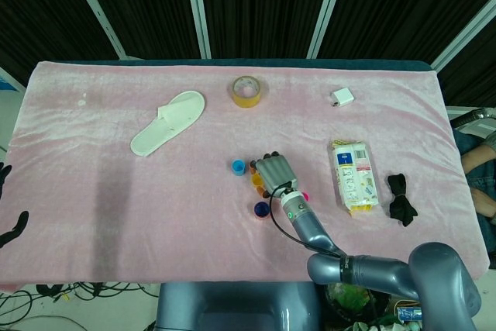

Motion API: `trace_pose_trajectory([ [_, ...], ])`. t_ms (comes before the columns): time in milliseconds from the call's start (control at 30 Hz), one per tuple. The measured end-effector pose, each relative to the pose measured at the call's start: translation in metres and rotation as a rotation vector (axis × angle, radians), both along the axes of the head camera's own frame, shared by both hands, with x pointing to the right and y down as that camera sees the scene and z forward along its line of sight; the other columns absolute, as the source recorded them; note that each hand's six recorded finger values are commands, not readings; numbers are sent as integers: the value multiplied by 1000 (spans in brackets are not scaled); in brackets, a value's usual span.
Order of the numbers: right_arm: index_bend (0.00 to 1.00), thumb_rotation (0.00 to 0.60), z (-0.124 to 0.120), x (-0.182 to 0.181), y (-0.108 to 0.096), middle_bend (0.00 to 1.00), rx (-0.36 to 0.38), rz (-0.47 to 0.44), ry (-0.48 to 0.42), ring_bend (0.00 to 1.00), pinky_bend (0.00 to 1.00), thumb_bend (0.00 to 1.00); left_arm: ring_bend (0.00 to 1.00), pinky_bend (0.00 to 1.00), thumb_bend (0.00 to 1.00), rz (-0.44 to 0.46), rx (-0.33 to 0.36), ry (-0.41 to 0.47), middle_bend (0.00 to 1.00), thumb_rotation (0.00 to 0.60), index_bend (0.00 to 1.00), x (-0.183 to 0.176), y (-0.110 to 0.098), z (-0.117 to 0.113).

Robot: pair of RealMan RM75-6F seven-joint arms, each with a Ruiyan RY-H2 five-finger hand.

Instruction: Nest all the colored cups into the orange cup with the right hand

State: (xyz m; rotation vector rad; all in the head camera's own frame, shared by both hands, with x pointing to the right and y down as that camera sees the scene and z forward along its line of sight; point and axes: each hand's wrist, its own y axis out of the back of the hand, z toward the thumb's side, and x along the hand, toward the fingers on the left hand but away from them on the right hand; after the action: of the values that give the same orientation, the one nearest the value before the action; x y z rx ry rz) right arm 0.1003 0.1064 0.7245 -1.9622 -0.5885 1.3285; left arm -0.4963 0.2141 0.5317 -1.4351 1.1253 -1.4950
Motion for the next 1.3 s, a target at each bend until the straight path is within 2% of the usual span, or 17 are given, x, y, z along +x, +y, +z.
trace_pose_trajectory([
  [267, 528, 600, -8, -2, -4, 525, 21, 11, -34, 322, 234, 288, 0, 0, 342, 3, -6, -2, 45, 600, 53, 0, 0, 0],
  [567, 529, 600, -44, 4, -8, 512, 54, -3, -64, 322, 234, 292, 0, 0, 342, 3, -8, -2, 45, 600, 53, 1, 1, 0],
  [933, 529, 600, -101, 16, 23, 509, 54, -71, -61, 321, 234, 292, 0, 0, 342, 5, -7, -4, 45, 600, 53, 2, 1, 0],
  [1100, 529, 600, -108, 15, 38, 509, 63, -123, -49, 321, 234, 291, 0, 0, 341, 3, -7, -3, 45, 600, 53, 2, 1, 0],
  [1300, 529, 600, -101, 13, 49, 509, 47, -136, -43, 321, 233, 291, 0, 0, 342, 4, -6, -3, 45, 600, 53, 2, 1, 0],
])
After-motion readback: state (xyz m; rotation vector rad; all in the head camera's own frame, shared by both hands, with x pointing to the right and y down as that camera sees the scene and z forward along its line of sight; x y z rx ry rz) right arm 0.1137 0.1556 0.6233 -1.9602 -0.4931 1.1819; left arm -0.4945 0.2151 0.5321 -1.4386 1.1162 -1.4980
